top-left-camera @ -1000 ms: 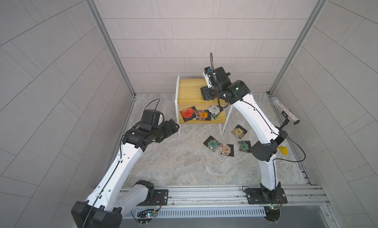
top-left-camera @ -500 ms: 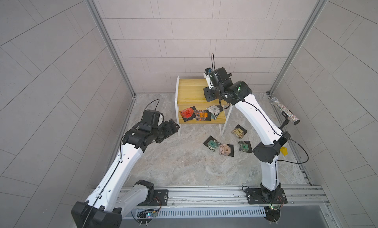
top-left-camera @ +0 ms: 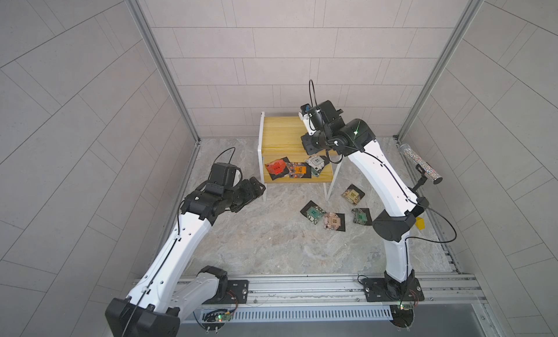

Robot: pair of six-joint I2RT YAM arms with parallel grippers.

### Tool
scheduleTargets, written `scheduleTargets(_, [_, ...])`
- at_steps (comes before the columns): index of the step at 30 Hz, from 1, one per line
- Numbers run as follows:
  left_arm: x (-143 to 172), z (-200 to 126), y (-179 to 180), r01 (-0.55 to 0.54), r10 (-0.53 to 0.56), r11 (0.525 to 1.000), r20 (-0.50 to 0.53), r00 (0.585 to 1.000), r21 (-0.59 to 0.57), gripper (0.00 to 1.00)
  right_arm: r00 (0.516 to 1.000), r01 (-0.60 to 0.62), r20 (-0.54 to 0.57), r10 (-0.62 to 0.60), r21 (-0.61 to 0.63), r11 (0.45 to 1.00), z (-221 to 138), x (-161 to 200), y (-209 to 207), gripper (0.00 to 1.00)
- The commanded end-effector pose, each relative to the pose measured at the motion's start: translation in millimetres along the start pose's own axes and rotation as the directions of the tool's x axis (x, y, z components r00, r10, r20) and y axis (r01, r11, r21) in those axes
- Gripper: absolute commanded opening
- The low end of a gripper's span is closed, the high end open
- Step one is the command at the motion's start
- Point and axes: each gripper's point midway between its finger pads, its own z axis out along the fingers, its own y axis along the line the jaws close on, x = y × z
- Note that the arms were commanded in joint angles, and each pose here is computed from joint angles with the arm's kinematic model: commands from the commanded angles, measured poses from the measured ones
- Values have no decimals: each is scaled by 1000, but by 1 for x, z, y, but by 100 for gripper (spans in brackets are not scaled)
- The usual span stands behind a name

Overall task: Remove the tea bags from the shelf
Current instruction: Pick up the tea bag from the shelf.

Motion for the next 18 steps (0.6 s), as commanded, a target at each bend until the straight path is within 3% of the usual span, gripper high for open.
scheduleTargets(1, [0, 0, 1, 3, -3, 1000, 5, 1000, 11, 84, 998, 27, 48, -28, 21, 999, -27, -8, -2, 5])
scheduleTargets(18, [1, 7, 4, -1, 1, 1000, -5, 1000, 0, 84, 957, 45, 282, -71, 98, 994, -130, -37, -25, 0])
